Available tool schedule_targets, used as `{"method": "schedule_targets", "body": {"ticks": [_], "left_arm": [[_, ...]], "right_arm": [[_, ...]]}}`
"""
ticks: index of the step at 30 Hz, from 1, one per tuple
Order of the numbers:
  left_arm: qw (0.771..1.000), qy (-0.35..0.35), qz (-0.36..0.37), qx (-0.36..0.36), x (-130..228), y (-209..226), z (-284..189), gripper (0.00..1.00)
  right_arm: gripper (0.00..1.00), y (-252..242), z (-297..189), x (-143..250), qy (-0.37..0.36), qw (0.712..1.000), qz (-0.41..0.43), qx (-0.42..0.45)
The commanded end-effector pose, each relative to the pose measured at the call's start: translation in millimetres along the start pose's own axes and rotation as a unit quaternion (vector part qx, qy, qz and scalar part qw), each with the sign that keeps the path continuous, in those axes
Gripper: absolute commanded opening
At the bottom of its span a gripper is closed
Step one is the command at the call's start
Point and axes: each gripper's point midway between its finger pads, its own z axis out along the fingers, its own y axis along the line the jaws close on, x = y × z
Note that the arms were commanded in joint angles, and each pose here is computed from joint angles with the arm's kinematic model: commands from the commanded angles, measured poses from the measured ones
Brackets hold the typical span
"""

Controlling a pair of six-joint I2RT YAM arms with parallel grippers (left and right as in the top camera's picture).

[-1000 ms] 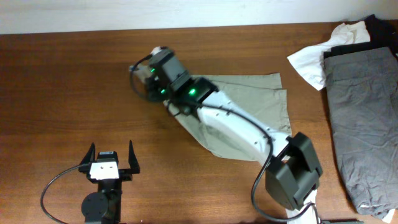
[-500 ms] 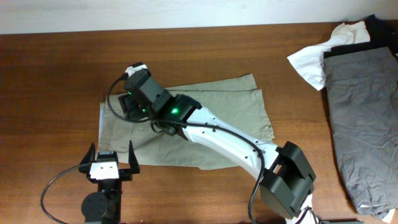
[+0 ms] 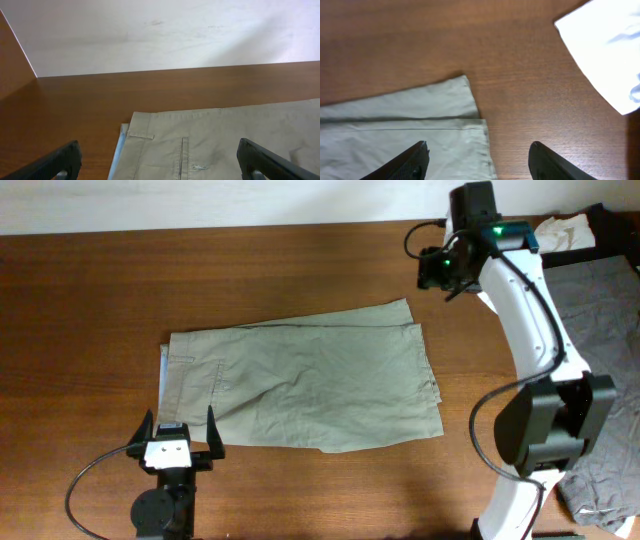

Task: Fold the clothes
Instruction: 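Drag the pants' right end with the right gripper to straighten them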

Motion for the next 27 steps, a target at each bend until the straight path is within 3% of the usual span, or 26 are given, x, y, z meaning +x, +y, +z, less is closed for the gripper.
{"method": "schedule_targets", "body": {"ticks": [1, 4, 6, 8, 9, 18, 19, 21, 22, 27], "left_arm": [[1.000, 0.000, 0.008, -0.008, 1, 3, 0, 0.99], [1.000, 0.000, 0.008, -0.008, 1, 3, 0, 0.99], [1.000, 0.000, 0.008, -0.008, 1, 3, 0, 0.99], [1.000, 0.000, 0.008, -0.008, 1, 3, 0, 0.99], [1.000, 0.000, 0.008, -0.008, 1, 3, 0, 0.99], [1.000, 0.000, 0.008, -0.008, 1, 3, 0, 0.99], [1.000, 0.000, 0.008, -0.008, 1, 3, 0, 0.99], [1.000, 0.000, 0.008, -0.009, 1, 3, 0, 0.99], [1.000, 0.000, 0.008, -0.008, 1, 3, 0, 0.99], [1.000, 0.000, 0.008, -0.008, 1, 3, 0, 0.99]], "right_arm": [[0.68, 1, 47, 23, 0.065, 0.994, -0.087, -0.026], [0.57, -3, 91, 52, 0.131, 0.987, -0.095, -0.026], [0.56, -1, 107, 62, 0.151, 0.983, -0.098, -0.027], [0.42, 4, 113, 67, 0.158, 0.982, -0.103, -0.028], [0.40, 6, 115, 70, 0.161, 0.981, -0.105, -0.029], [0.41, 18, 128, 86, 0.171, 0.978, -0.112, -0.042], [0.37, 19, 129, 84, 0.167, 0.979, -0.112, -0.042], [0.14, 19, 129, 83, 0.164, 0.979, -0.112, -0.042], [0.07, 18, 130, 82, 0.163, 0.980, -0.106, -0.039], [0.04, 22, 117, 64, 0.137, 0.986, -0.085, -0.038]]}}
